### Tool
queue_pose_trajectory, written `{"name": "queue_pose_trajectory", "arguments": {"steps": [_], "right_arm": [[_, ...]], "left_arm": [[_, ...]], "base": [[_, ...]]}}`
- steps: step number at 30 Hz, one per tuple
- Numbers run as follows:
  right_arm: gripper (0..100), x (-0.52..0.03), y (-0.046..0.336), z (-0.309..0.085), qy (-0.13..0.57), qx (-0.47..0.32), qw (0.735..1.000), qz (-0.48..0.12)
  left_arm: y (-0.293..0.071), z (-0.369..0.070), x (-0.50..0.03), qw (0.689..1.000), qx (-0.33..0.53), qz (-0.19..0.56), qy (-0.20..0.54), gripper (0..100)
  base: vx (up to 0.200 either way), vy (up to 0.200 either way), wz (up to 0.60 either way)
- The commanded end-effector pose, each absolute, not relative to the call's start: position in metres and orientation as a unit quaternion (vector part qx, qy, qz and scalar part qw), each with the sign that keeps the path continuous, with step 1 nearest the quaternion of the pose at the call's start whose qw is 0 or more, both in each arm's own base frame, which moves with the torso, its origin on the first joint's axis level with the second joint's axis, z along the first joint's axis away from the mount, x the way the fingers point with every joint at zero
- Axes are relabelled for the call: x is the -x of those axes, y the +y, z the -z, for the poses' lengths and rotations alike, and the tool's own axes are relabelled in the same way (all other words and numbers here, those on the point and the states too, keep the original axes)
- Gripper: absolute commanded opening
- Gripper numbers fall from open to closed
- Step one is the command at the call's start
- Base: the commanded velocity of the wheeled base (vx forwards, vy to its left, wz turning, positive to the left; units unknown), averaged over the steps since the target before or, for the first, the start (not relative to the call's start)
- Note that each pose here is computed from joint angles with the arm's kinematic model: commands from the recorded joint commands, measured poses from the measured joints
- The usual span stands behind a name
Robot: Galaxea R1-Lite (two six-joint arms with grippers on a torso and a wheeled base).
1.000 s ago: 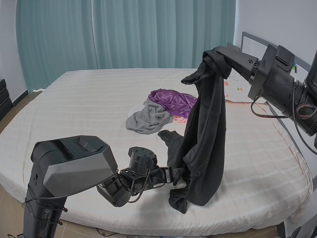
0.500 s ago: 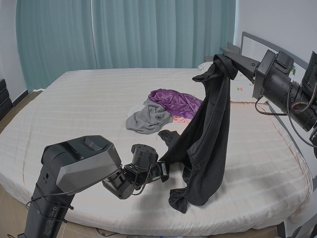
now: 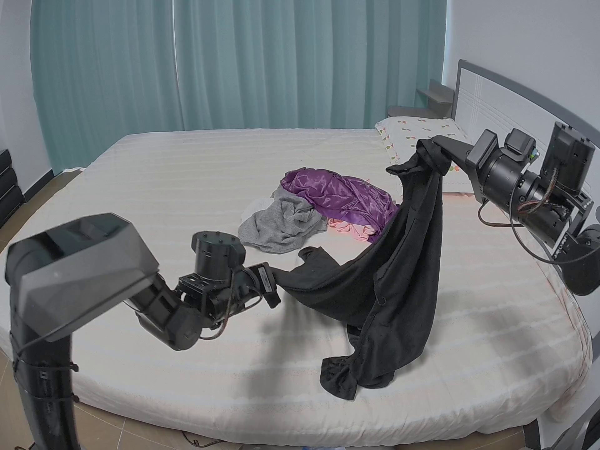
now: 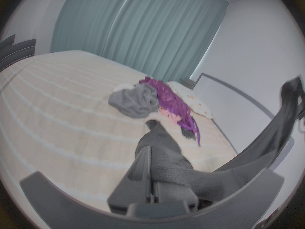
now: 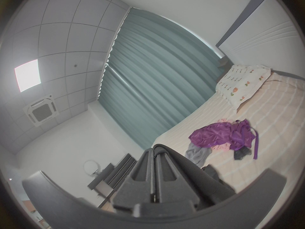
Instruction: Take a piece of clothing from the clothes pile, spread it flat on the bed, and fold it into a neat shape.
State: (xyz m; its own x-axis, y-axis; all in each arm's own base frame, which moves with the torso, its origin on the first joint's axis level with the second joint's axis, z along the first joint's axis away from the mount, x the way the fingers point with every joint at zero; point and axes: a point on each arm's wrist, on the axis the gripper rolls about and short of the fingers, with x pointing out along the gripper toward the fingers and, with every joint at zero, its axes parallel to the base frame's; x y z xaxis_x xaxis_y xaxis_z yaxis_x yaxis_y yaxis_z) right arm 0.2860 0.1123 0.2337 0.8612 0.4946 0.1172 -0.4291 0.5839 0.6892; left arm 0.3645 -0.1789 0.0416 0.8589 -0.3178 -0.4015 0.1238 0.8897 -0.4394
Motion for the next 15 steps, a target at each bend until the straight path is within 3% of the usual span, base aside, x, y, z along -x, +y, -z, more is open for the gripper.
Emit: {"name": "queue_pose_trajectory", "arguments": {"steps": [1,8,12,15], "right_arm": [[0,-0.343,0.105,-0.21,0.007,-0.374,0.909,-0.181],[0,-0.345,0.088,-0.287,-0.113,-0.369,0.905,-0.179],[0,-0.338,0.085,-0.319,-0.136,-0.363,0.903,-0.186],[0,-0.331,0.087,-0.319,-0.131,-0.363,0.903,-0.188]], "left_arm": [[-0.136,-0.141,-0.332,0.954,0.247,0.095,0.142,0],[-0.103,-0.235,-0.297,0.958,0.259,0.066,0.107,0],[-0.093,-0.253,-0.286,0.959,0.256,0.058,0.106,0],[-0.09,-0.255,-0.277,0.96,0.255,0.061,0.099,0]], "base": [[0.0,0.0,0.0],[0.0,0.0,0.0],[0.0,0.0,0.0],[0.0,0.0,0.0]]}}
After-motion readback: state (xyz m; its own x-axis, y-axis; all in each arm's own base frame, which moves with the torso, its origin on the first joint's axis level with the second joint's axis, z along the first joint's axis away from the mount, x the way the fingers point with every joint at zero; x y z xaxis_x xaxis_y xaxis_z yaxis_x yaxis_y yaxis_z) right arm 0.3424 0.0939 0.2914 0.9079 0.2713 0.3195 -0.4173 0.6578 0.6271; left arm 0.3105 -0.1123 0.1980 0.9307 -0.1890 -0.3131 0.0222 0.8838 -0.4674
